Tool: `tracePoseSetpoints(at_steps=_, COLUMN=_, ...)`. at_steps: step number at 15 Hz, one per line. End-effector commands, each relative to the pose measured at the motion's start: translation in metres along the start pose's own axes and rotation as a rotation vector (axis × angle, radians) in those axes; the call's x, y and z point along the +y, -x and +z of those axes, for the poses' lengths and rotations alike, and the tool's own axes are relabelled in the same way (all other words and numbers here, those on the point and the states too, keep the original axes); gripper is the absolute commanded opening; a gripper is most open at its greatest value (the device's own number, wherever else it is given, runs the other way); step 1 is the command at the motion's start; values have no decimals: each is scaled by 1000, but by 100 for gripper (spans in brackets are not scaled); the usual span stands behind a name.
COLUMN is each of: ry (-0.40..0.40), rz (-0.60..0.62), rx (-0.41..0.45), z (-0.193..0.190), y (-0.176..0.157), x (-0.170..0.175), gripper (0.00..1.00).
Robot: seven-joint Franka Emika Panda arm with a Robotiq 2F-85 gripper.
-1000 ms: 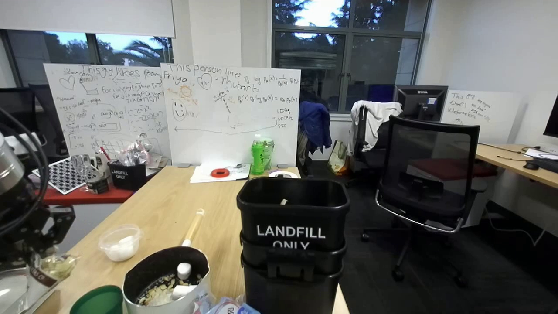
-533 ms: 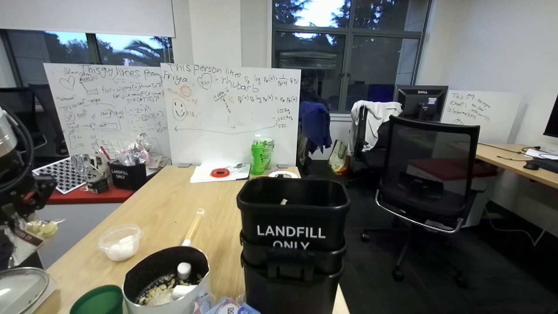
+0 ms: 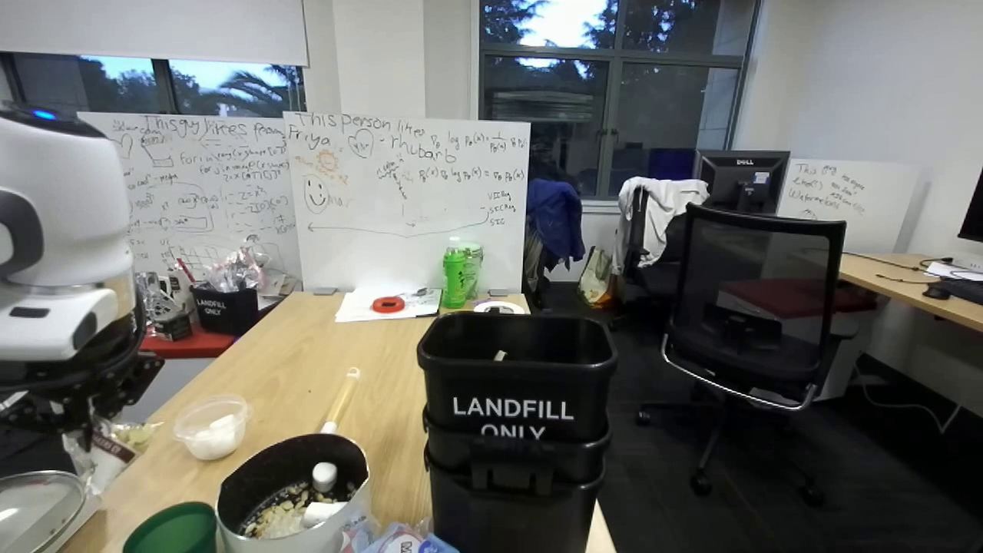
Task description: Take the small bag and move it to the left on the table
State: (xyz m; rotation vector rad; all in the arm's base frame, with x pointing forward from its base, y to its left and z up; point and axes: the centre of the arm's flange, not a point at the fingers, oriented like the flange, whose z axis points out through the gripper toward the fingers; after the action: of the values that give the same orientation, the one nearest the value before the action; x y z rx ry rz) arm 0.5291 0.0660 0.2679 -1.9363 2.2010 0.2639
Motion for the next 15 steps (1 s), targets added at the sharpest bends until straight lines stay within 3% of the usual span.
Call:
tracePoseSetpoints(at_steps=1, ry=79, rz=-60, rx=53, z=28, y=-6, x=-25, gripper=3)
tracePoseSetpoints(at_steps=5, ry=137, rz=-83, rx=102, z=60, y=-9, x=-38, gripper=3)
tracePoseSetpoints(at_steps=6, ry=140, rz=-87, rx=120, z=66, y=-9, x=-40, gripper=8)
tracePoseSetpoints(at_steps=7, ry=144, rz=-92, rx=132, z=70, y=-9, x=-43, gripper=3)
tracePoseSetpoints(at_steps=12, ry=155, rz=-122, rx=220, z=89, y=-8, x=-52, gripper=4)
tracePoseSetpoints(at_steps=13, ry=161, rz=-127, rx=231, z=92, y=-7, x=-53, gripper=36)
tracePoseSetpoints(at_steps=15, ry=169, rz=-139, rx=237, z=94, y=-6, x=-53, gripper=43)
